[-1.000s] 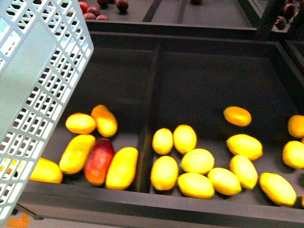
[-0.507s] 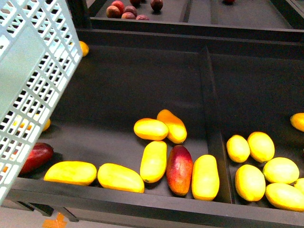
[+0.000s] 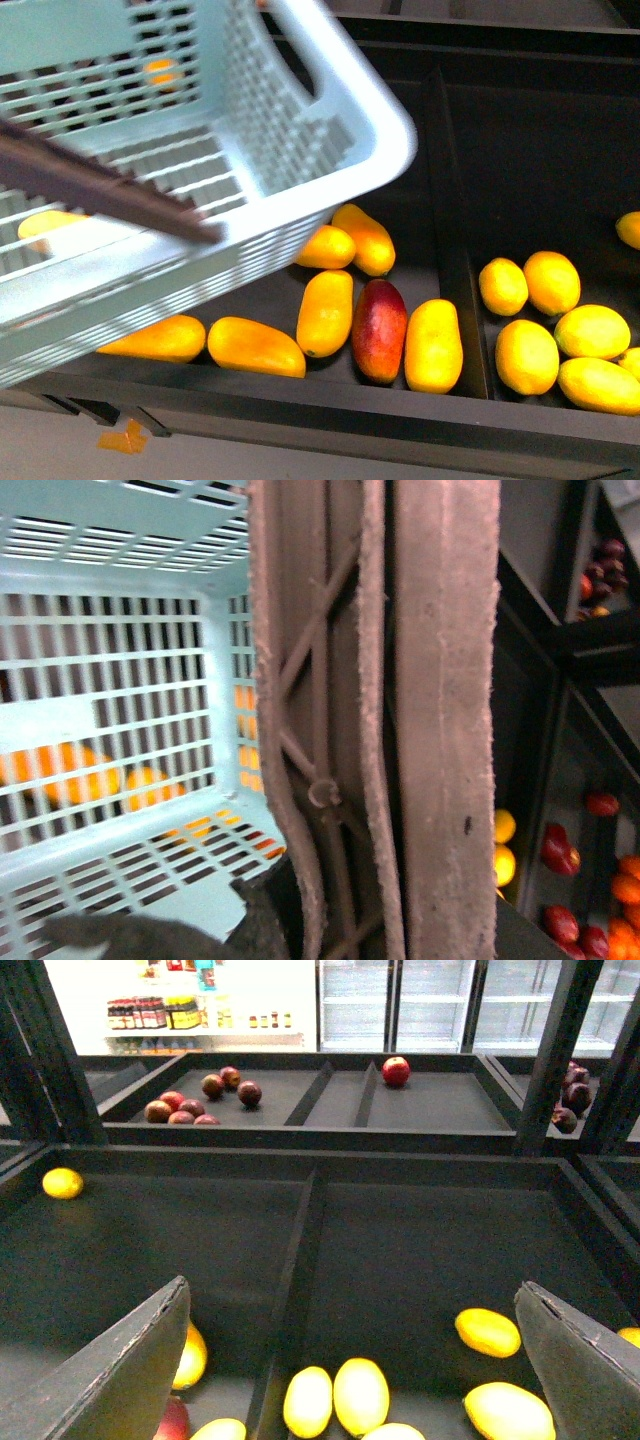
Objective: Pick lemon and mango into basket
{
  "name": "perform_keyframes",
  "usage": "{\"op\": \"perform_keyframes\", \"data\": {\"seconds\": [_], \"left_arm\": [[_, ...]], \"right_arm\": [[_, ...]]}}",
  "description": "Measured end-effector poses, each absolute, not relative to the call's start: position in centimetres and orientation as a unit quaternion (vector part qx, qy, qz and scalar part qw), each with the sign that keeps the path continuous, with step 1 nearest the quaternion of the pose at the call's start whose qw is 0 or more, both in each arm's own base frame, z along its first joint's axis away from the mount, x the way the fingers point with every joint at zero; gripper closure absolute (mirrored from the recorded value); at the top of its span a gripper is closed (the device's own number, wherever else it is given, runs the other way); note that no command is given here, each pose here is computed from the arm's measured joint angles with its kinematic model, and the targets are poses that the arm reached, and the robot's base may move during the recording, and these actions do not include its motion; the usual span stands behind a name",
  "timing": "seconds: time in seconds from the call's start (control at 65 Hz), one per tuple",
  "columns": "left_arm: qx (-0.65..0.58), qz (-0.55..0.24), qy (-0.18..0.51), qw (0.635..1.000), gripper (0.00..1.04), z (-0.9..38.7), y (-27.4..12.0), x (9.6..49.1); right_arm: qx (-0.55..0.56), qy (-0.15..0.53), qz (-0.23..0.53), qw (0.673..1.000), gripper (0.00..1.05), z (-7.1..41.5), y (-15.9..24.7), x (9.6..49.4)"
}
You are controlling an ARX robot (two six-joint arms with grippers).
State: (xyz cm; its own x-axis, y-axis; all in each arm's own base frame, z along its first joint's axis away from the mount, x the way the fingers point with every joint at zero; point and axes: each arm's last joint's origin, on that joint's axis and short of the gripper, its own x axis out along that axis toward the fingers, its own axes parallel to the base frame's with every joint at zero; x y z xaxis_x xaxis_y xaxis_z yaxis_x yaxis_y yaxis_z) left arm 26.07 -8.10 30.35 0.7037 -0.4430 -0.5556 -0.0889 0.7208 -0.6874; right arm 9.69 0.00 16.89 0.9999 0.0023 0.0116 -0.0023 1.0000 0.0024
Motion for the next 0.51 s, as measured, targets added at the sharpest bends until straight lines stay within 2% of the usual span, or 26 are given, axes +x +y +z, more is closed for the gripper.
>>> {"op": "perform_keyframes", "data": {"seconds": [0.231, 0.507], "left_arm": [[-0.369, -0.162, 0.406, 0.821, 0.9, 30.0, -14.6, 25.7], [-0.346, -0.198, 0.418, 0.816, 0.9, 30.2, -17.6, 24.4]], "right_arm": [[0.001, -0.006, 0.001, 1.0, 0.09, 16.9, 0.0, 9.7], [0.001, -0.006, 0.001, 1.0, 0.09, 16.9, 0.0, 9.7]]}}
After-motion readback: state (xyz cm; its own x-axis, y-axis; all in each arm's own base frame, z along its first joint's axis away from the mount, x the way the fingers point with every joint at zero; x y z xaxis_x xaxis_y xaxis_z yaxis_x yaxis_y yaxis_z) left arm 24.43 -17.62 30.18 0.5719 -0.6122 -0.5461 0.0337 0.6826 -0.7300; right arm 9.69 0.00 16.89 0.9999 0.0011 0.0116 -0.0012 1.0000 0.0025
